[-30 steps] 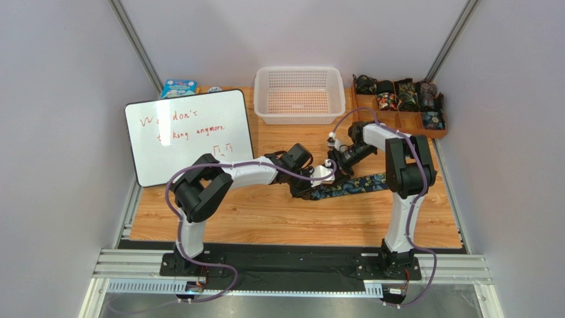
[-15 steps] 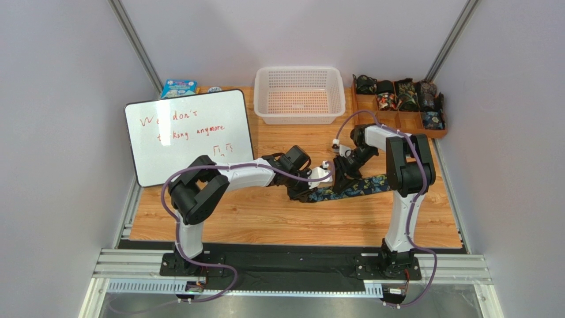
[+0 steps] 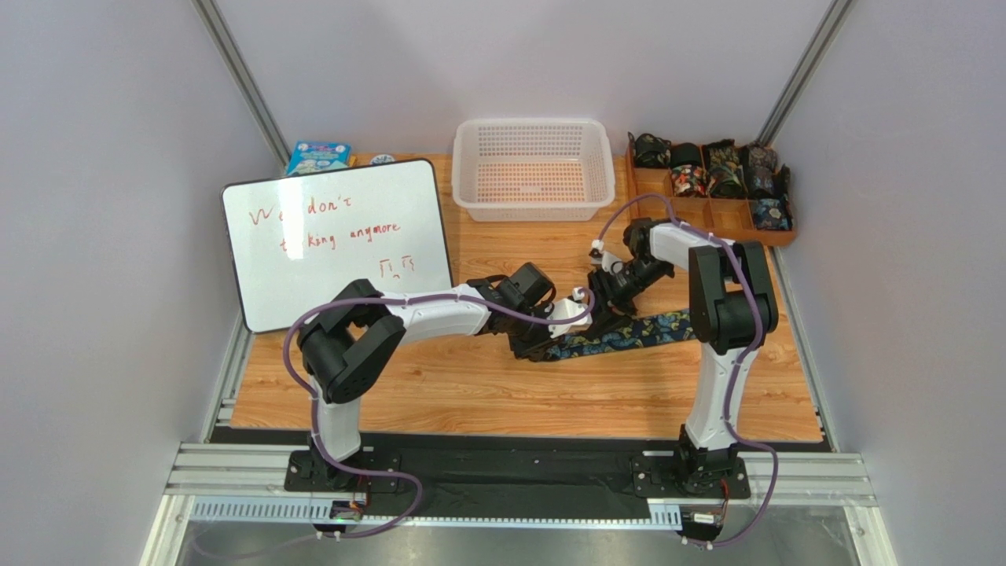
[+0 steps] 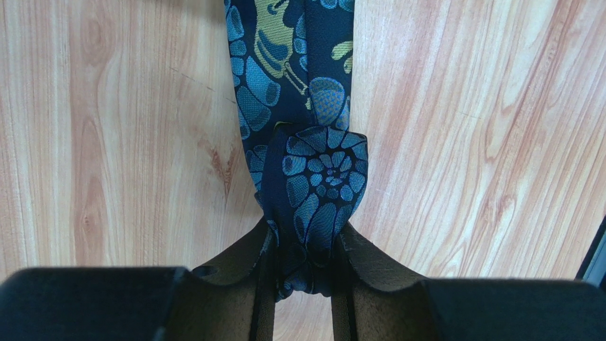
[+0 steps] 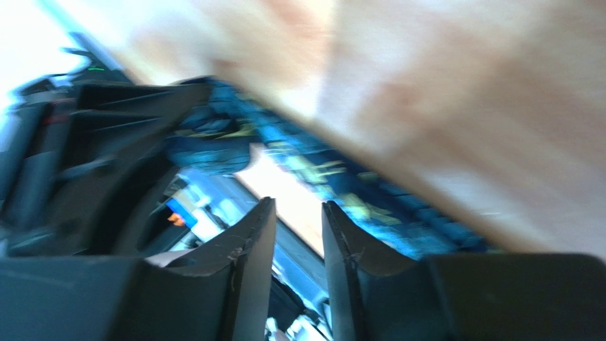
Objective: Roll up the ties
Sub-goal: Roll the tie at the center of the board.
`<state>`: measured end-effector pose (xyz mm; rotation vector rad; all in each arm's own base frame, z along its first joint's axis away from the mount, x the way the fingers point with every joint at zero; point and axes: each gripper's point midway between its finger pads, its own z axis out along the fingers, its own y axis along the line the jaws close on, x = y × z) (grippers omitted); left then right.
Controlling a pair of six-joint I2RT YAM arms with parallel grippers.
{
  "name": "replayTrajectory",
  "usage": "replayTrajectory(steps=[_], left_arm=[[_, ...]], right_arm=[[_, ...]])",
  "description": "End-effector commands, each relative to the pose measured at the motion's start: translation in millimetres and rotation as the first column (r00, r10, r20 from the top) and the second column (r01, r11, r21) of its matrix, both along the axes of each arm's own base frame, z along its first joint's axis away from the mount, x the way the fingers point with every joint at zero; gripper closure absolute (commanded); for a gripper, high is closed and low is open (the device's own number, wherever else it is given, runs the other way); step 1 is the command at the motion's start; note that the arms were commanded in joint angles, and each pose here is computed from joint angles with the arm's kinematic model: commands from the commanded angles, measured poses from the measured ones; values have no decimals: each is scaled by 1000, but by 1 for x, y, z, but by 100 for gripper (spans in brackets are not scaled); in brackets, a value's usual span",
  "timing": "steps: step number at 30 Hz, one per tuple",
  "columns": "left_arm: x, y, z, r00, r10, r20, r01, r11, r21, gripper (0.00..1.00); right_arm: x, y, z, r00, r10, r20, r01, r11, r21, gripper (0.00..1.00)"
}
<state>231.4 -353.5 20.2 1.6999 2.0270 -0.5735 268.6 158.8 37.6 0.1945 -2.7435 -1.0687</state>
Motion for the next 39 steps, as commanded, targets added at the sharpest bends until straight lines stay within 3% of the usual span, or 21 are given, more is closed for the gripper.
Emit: replayTrajectory(steps=[1,11,21,23,27,29,30,33,34,37,39], left_arm=[[-16,30,-27,995,55,-79,-42,988,149,86],[-17,29,-27,994,67,-88,-55,989,138,85],[-19,26,-27,993,68,-100,-55,991,124,84],[-19,26,-26,993,66,-101,-53,991,122,84],[-21,25,-23,993,53,-101,-42,993,108,83],[-21,25,-20,995,41,-95,-32,995,97,81],[-21,25,-20,995,38,-92,-29,995,93,80],[-21,20,-9,996,14,-86,-9,999,51,69],[-20,19,-4,996,11,-83,-8,999,33,58],[-17,12,14,997,7,-77,-11,999,-49,43],[-12,7,25,998,13,-60,-19,994,-109,40]], right_arm=[[11,32,48,995,-97,6,94,975,204,62],[-21,63,35,991,-30,-127,62,963,263,60],[-19,78,4,997,4,-82,11,982,191,58],[-15,77,-4,997,-1,-72,12,988,156,64],[-15,69,-20,998,4,-64,2,996,90,89],[-16,66,-26,998,6,-61,-2,998,61,96],[-16,64,-28,998,6,-64,-2,999,49,100],[-18,58,-36,998,6,-61,-6,1000,5,100],[-18,56,-40,998,7,-59,-8,1000,-14,100],[-18,51,-47,998,9,-57,-11,999,-47,100],[-18,48,-50,998,7,-60,-11,998,-62,100]])
